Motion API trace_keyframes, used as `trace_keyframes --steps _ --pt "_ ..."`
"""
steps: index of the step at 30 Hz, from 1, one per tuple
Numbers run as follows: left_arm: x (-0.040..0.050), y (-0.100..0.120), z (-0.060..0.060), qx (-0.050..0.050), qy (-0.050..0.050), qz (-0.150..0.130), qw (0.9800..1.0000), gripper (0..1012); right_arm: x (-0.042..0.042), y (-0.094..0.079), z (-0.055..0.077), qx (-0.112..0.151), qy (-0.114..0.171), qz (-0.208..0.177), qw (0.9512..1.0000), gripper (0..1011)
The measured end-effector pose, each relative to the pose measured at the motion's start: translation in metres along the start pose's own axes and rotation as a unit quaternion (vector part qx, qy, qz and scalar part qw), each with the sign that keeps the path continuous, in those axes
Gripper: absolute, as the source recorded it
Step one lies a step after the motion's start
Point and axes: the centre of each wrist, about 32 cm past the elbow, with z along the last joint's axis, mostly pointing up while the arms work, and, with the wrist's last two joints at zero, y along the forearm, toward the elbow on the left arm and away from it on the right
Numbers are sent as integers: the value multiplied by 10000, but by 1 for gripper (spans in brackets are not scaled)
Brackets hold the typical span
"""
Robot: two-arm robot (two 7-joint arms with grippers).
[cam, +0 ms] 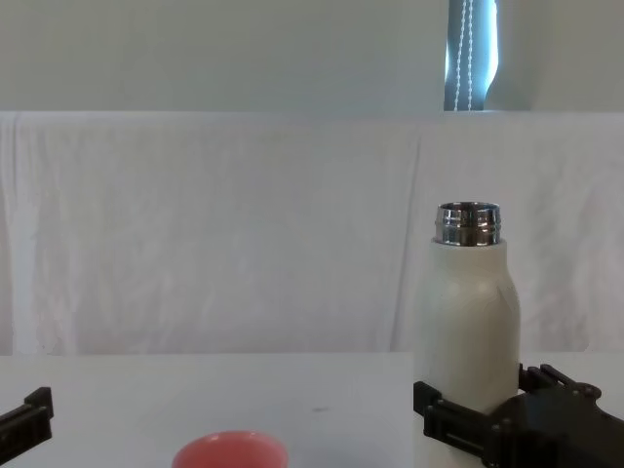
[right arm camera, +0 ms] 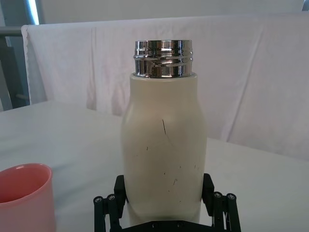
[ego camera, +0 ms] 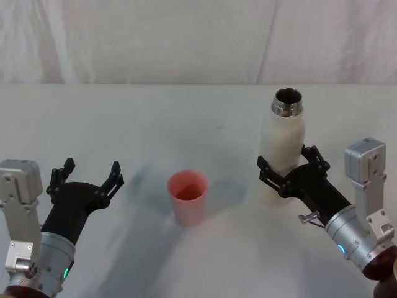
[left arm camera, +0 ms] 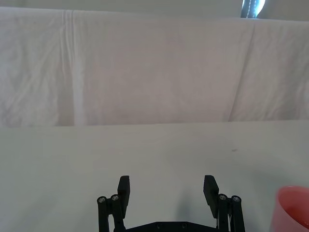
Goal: Grasp the thermos with one hand and pour water into the cup lid.
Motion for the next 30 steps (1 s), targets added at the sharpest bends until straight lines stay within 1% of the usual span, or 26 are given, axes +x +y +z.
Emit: trace_keyframes --steps 20,24,30 --pt "0 0 0 0 0 0 10000 1001 12 -3 -10 12 4 -22 10000 957" --pt "0 0 0 0 0 0 10000 1001 12 -3 -8 19 2 -22 10000 1000" --pt "0 0 0 0 0 0 10000 1001 11 -3 -8 18 2 -22 10000 1000"
